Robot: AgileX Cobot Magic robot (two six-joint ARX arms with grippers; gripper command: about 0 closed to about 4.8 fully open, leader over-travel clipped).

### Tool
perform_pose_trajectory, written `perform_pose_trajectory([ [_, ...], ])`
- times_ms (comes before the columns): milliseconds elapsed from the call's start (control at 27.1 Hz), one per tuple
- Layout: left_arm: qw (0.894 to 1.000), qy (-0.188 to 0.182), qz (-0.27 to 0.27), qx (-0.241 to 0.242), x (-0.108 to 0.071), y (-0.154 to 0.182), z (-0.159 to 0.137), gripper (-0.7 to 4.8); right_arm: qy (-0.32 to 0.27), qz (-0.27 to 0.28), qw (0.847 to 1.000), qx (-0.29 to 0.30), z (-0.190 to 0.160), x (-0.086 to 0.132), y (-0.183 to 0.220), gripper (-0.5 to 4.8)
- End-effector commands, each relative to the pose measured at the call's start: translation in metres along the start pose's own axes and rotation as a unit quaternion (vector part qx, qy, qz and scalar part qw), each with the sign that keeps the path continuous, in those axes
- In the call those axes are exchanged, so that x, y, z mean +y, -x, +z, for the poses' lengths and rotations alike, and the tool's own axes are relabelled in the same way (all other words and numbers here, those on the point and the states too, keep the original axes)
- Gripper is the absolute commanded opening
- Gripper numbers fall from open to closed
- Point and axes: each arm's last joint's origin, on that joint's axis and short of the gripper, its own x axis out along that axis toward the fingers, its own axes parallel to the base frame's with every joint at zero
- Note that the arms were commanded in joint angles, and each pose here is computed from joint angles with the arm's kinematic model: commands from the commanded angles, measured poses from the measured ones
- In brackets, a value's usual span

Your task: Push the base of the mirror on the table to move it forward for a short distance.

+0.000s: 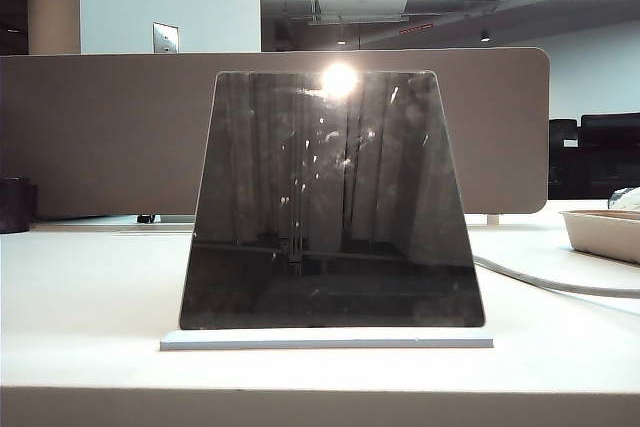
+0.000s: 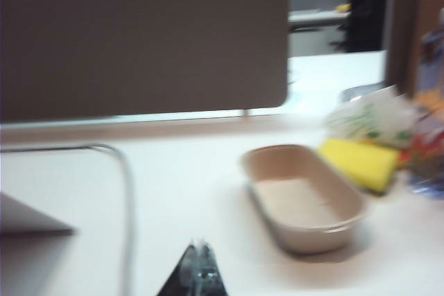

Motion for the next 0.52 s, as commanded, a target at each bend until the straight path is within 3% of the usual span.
perform_pose_trajectory([
  [37,0.999,-0.001,-0.034,-0.004,-0.006,0.000,0.001,-0.01,-0.102,0.064,0.993,0.006,0.001,0.004,0.000,0.00],
  [147,0.998,-0.001,-0.063,-0.003,-0.012,0.001,0.001,-0.01,-0.211,0.116,0.970,0.030,0.002,0.007,0.001,-0.01],
  [258,0.994,0.000,-0.105,-0.003,-0.020,0.002,0.001,-0.01,-0.315,0.177,0.930,0.071,0.003,0.011,0.002,-0.01],
  [368,0.991,0.001,-0.135,-0.002,-0.026,0.004,0.001,-0.01,-0.320,0.267,0.905,0.087,0.008,0.017,0.005,-0.01],
  [405,0.990,0.001,-0.144,-0.002,-0.027,0.004,0.001,-0.01,-0.338,0.299,0.888,0.085,0.013,0.019,0.007,-0.02],
  [479,0.989,0.001,-0.150,-0.002,-0.029,0.005,0.001,-0.01,-0.369,0.318,0.866,0.110,0.019,0.021,0.008,-0.03],
  [516,0.989,0.001,-0.151,-0.002,-0.029,0.005,0.001,-0.01,-0.367,0.327,0.862,0.120,0.024,0.022,0.009,-0.03],
])
